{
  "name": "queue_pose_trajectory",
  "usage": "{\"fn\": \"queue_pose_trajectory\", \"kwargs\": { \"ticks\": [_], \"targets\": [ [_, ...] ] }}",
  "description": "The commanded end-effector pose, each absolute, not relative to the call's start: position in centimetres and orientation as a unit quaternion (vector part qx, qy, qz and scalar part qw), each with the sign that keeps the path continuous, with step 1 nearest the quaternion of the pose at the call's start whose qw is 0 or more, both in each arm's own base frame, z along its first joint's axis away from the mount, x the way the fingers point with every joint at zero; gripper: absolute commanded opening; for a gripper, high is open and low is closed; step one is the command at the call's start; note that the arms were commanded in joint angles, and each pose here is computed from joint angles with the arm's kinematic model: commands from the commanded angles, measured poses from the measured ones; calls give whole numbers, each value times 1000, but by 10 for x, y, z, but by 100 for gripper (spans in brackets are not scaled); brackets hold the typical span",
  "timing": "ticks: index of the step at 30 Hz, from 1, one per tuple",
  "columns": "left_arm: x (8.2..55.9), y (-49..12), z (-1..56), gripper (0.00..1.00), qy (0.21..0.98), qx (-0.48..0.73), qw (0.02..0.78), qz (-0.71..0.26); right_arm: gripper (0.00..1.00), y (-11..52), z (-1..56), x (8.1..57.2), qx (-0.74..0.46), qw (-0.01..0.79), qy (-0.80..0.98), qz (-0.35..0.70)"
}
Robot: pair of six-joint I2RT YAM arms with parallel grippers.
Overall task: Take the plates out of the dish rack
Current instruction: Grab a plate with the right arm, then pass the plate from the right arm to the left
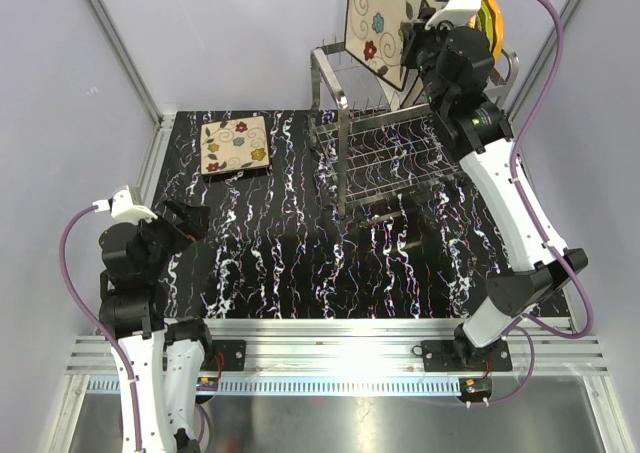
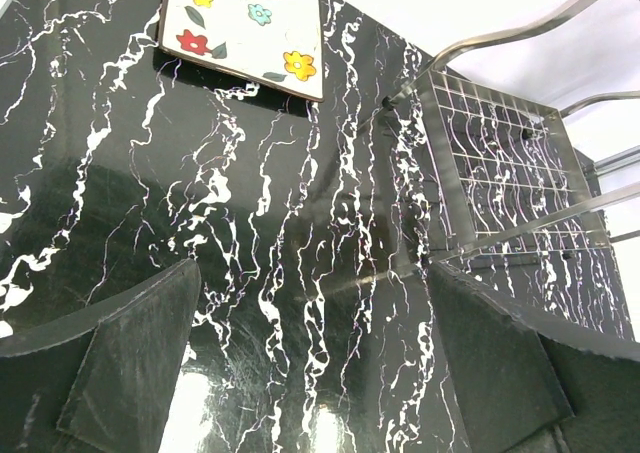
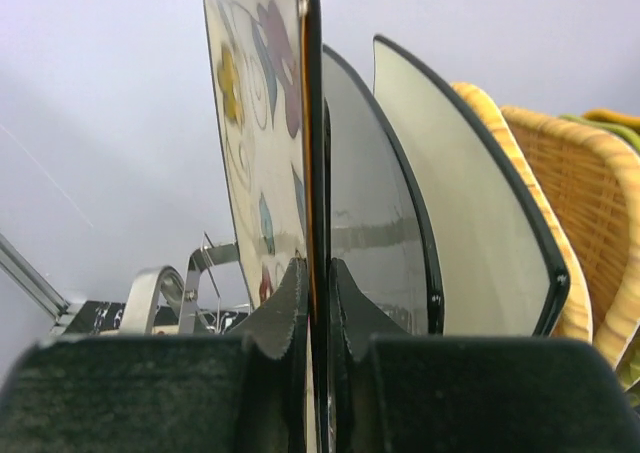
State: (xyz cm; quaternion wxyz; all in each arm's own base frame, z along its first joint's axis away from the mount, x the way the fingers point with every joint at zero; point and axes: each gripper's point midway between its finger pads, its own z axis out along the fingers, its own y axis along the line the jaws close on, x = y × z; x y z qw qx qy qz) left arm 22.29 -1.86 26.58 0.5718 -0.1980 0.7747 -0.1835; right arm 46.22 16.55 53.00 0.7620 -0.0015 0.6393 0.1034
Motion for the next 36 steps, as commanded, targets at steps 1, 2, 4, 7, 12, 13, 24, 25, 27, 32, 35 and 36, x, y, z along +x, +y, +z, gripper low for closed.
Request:
{"fn": "queue_pose_trajectory", "kwargs": {
  "ticks": [1,2,4,7,12,13,24,25,27,32,35,36],
  "targets": [
    [228,-24,294,99,751,-179,603,-202,0,139,667,400,42,871,461,164],
    [228,-24,294,99,750,-178,603,-203,0,139,666,401,42,871,462,164],
    [229,-25,296,99,748,-177,605,-207,0,139,667,400,41,870,462,166],
    [230,-28,297,99,748,-175,604,-214,0,140,666,401,42,868,465,169],
    [230,-29,300,99,744,-174,606,-220,0,141,663,402,45,859,475,184],
    [230,-30,300,99,744,-173,606,-222,0,140,666,401,52,858,474,194],
    [234,-50,321,99,721,-161,608,-292,0,128,690,397,69,859,457,220],
    [235,-49,323,99,719,-164,609,-294,0,129,690,398,69,858,458,222],
    [236,-50,323,99,716,-170,607,-300,0,126,695,394,69,860,453,225],
    [239,-56,330,99,708,-163,606,-324,0,126,702,385,70,857,449,245],
    [241,-64,336,99,699,-152,603,-352,0,129,704,379,70,848,453,266],
    [242,-69,340,99,693,-146,603,-368,0,130,704,377,71,844,456,275]
  ]
}}
